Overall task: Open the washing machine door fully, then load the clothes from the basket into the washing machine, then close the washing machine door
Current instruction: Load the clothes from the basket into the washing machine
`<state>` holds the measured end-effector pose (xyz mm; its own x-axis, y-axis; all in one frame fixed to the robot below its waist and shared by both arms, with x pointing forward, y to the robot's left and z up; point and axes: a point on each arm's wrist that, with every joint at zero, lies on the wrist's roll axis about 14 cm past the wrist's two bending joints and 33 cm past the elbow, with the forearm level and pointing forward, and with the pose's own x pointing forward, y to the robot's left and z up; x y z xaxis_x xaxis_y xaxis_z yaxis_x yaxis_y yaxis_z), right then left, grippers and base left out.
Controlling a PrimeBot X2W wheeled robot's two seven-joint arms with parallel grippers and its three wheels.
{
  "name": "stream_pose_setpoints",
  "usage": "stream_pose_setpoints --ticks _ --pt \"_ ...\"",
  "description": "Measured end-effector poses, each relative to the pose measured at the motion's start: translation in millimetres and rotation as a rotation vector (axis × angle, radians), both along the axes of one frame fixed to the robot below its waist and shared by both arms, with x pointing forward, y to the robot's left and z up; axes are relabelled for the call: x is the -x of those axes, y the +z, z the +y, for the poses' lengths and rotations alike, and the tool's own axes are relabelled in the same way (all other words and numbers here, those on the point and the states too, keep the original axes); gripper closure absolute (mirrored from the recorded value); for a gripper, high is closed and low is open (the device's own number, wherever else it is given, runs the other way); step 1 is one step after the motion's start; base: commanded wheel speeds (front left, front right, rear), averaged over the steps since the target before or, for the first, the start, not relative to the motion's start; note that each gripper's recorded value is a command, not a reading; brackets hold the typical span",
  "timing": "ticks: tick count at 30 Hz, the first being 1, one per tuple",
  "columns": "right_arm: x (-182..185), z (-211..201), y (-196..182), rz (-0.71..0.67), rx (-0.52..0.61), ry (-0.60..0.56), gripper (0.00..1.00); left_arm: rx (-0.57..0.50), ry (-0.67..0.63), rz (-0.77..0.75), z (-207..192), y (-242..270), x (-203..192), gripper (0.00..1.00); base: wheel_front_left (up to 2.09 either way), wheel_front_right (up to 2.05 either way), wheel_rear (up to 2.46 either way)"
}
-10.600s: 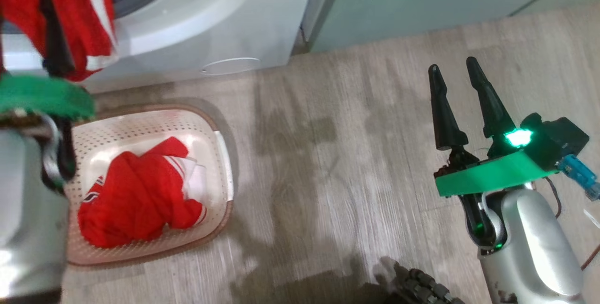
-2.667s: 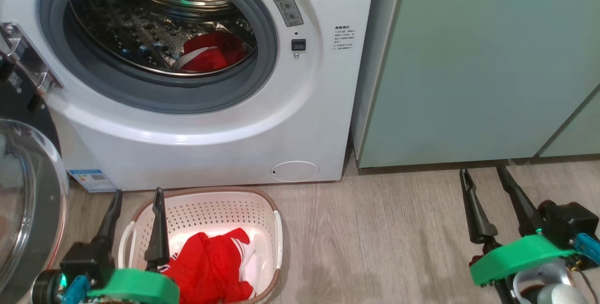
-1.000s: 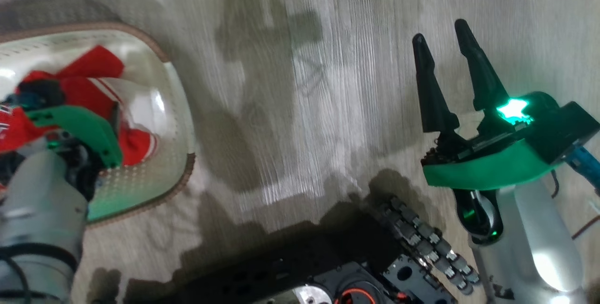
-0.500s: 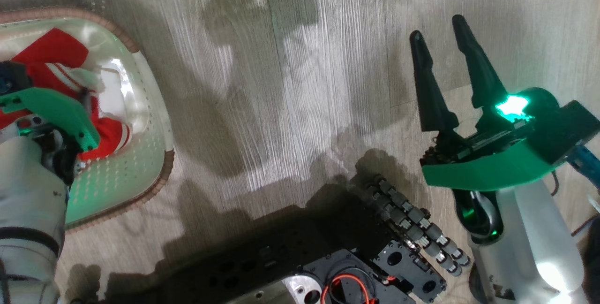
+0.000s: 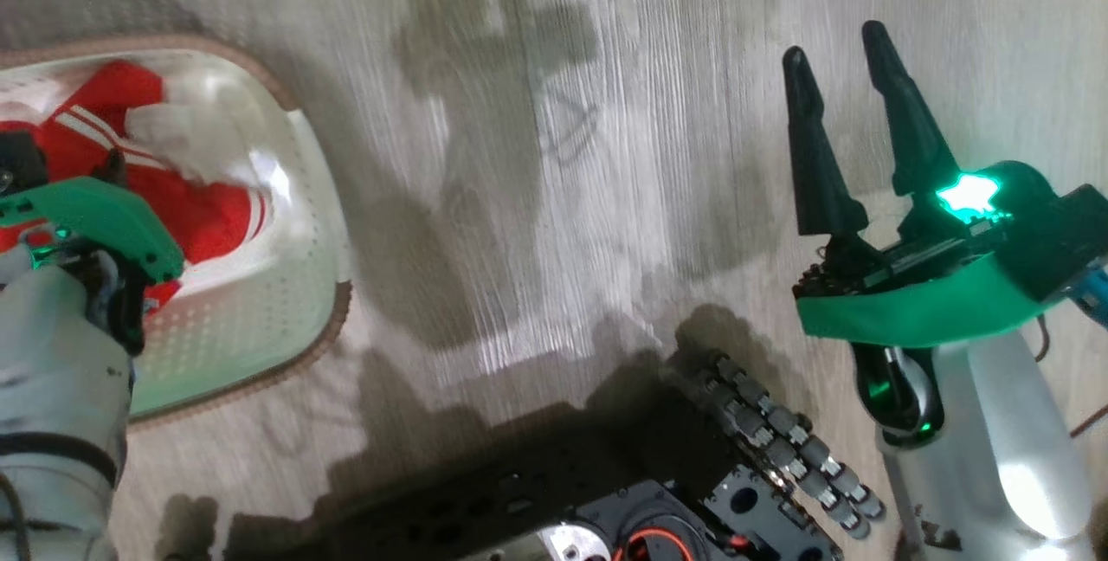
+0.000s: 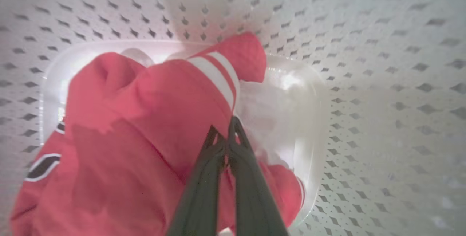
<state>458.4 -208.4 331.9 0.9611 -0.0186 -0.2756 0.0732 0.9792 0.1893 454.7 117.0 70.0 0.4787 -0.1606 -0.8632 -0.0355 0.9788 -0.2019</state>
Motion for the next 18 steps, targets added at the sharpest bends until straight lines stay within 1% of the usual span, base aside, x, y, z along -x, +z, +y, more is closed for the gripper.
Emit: stream_pose_setpoints --ticks 1,5,7,8,9,10,18 --pt "0 0 0 0.0 0.0 0.0 0.0 0.0 0.0 0.0 0 0 0 1.0 0.0 0.0 0.0" --pt "-5 1 16 -0.046 -0.008 -0.001 0.0 0.001 0.008 -0.097 7 27 -16 1.0 0.0 0.0 0.0" --pt "-8 3 24 -0.069 -0.016 0.003 0.0 0.006 0.017 -0.18 9 48 -32 1.0 0.0 0.0 0.0" --pt "-9 6 32 -0.091 -0.021 0.007 0.0 0.006 0.03 -0.268 12 71 -48 1.0 0.0 0.0 0.0" --pt "-9 6 36 -0.099 -0.024 0.007 0.0 0.007 0.036 -0.305 14 83 -52 1.0 0.0 0.0 0.0" --pt "-9 6 36 -0.099 -0.024 0.007 0.0 0.007 0.036 -0.305 14 83 -52 1.0 0.0 0.0 0.0" --pt "2 11 64 -0.141 -0.008 0.019 0.0 0.026 0.046 -0.533 14 175 -46 1.0 0.0 0.0 0.0"
